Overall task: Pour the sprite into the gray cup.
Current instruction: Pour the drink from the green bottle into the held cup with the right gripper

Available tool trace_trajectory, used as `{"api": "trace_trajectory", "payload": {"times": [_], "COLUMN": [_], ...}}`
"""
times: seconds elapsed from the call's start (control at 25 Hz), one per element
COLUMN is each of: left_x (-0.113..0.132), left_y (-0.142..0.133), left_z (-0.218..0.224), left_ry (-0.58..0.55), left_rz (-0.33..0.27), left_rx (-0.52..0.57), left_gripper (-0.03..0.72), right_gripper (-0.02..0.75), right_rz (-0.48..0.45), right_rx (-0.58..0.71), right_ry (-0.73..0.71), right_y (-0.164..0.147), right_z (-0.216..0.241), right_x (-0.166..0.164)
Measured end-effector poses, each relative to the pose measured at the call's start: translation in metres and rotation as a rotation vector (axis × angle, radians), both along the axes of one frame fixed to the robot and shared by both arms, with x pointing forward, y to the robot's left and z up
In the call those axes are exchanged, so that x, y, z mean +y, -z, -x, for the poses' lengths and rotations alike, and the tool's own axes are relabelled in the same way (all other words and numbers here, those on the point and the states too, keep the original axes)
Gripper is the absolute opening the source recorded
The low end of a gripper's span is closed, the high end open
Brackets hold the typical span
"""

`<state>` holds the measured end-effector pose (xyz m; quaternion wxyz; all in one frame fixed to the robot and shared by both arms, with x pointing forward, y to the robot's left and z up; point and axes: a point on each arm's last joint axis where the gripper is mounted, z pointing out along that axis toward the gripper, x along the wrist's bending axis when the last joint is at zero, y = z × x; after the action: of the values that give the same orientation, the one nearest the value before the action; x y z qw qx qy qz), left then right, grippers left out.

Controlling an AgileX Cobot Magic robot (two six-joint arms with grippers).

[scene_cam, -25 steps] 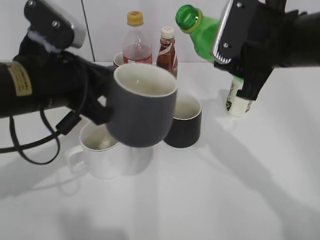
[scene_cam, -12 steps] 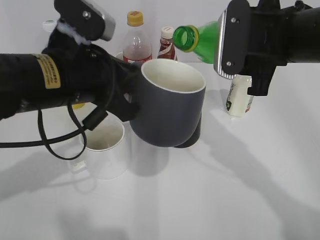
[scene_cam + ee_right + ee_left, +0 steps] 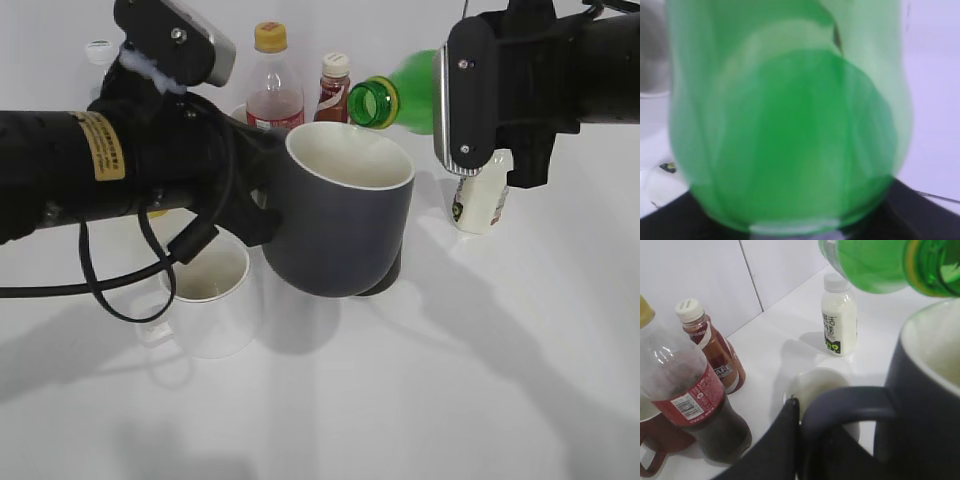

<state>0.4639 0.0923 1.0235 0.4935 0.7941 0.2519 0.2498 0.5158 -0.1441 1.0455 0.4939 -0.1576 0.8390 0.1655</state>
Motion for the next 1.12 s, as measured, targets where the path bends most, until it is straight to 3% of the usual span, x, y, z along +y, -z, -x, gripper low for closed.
{"api": "trace_trajectory", "payload": {"times": [0.64, 1.12], "left_x": [0.0004, 0.0009], "left_y": [0.0011, 0.0026], "left_z": [0.0002, 0.0007], "left_ry": [-0.002, -0.005], "left_rz": [-0.010, -0.024], "left_rx": [0.008, 0.020], "left_gripper": [0.048, 0.048], "right_gripper": [0.401, 0.401], "right_rz": [0.122, 0.140], "right_rx": [-0.082, -0.135], "right_ry": [-0.084, -0.132], "right_y": [-0.0009, -0.0038], "right_z": [0.0000, 0.0001], "right_x": [0.0009, 0.0038]}}
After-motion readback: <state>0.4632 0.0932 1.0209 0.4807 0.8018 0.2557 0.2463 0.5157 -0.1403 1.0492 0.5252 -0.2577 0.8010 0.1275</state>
